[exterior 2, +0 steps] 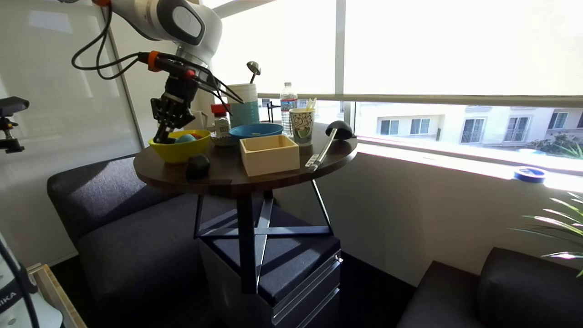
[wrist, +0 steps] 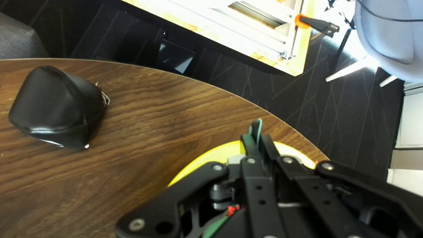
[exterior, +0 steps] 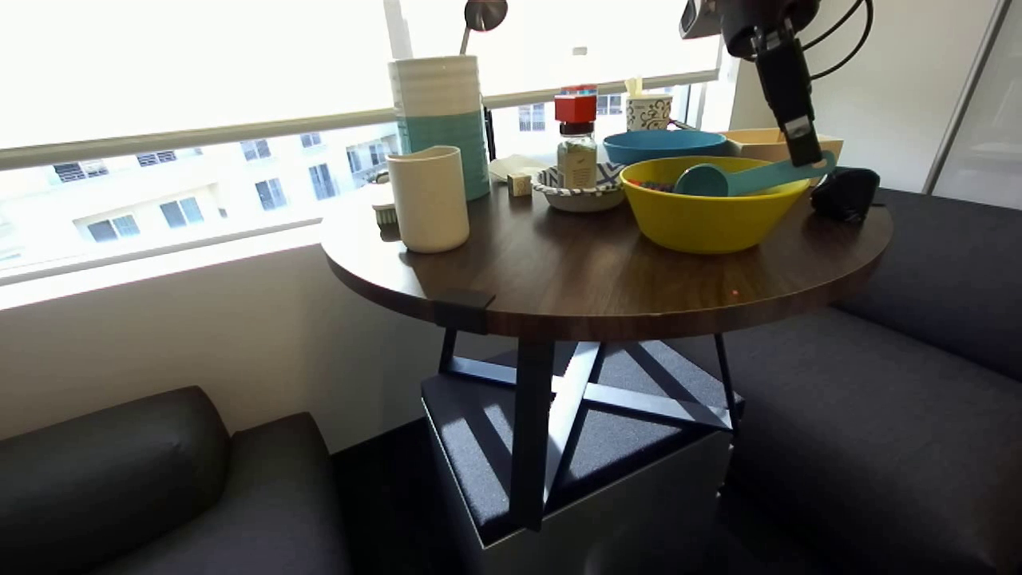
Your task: Use the measuring spoon to place contents from the yellow bowl into the blue bowl.
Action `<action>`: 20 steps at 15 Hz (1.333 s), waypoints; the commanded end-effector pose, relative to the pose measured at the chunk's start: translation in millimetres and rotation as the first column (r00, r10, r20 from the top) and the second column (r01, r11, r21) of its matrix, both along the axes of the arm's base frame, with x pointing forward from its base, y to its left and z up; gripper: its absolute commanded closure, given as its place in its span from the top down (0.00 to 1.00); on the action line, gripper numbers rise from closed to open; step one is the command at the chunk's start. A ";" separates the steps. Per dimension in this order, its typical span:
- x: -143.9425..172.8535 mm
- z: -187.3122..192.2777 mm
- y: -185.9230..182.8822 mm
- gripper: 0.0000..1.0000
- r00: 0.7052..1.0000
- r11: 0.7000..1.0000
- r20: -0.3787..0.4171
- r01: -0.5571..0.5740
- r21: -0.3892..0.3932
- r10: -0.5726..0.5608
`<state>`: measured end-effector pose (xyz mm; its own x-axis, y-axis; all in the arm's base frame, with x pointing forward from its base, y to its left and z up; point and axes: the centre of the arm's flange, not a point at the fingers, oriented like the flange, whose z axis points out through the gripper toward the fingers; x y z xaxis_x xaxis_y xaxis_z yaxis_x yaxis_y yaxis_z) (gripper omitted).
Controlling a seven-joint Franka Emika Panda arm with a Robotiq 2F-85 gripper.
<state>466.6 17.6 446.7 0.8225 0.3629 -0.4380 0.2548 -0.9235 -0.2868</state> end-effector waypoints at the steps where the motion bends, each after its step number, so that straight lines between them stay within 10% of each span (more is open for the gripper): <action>1: 19.3 -1.2 3.4 0.02 0.999 0.996 -0.032 0.024 0.084 -0.022; 20: 5.4 -7.3 -82.4 0.02 0.970 0.779 -0.112 0.240 0.579 -0.215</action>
<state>479.1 -55.9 428.5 0.8870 0.3665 -0.2808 0.0339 -0.6581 -0.7521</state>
